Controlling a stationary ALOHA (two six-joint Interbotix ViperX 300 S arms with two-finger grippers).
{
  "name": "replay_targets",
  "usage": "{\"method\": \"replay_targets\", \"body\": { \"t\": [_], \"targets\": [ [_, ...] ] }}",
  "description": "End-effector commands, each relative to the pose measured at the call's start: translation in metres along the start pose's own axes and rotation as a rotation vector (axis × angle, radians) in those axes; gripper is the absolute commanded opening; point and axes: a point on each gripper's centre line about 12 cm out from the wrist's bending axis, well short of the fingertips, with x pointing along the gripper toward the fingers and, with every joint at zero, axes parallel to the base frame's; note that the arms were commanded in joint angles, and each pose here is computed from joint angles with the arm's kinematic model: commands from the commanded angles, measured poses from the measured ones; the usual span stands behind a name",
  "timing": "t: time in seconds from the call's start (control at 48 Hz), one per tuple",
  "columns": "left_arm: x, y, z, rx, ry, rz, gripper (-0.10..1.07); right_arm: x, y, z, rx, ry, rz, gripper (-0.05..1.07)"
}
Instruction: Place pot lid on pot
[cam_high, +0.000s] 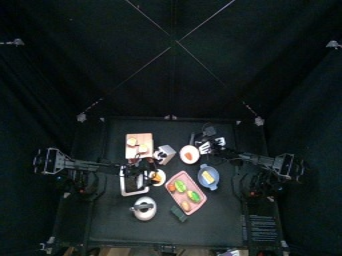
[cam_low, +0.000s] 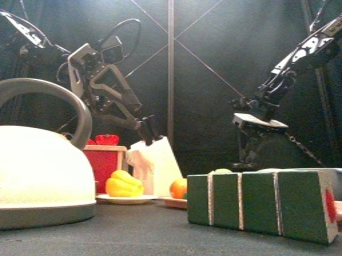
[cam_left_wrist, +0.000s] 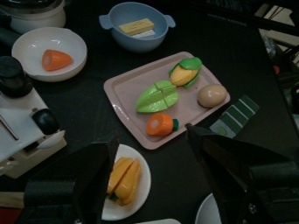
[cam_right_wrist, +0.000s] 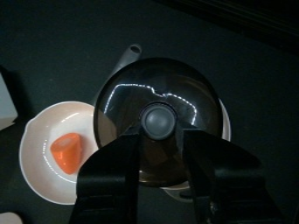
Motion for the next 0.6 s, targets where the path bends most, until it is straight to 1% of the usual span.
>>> {"method": "replay_targets", "body": {
  "t": [0.0,0.583],
  "targets": [
    [-0.0002,-0.001,0.0088,0.003,-0.026,-0.004,0.96,-0.0022,-0.0011,0.0039,0.011,-0.011,0.002,0.57],
    [-0.0002,-0.0009,0.0082,0.001,-0.024,-0.003,0.96,0.0007,-0.0053,-0.0024,0.003,0.004,-0.011,0.57]
  ]
}}
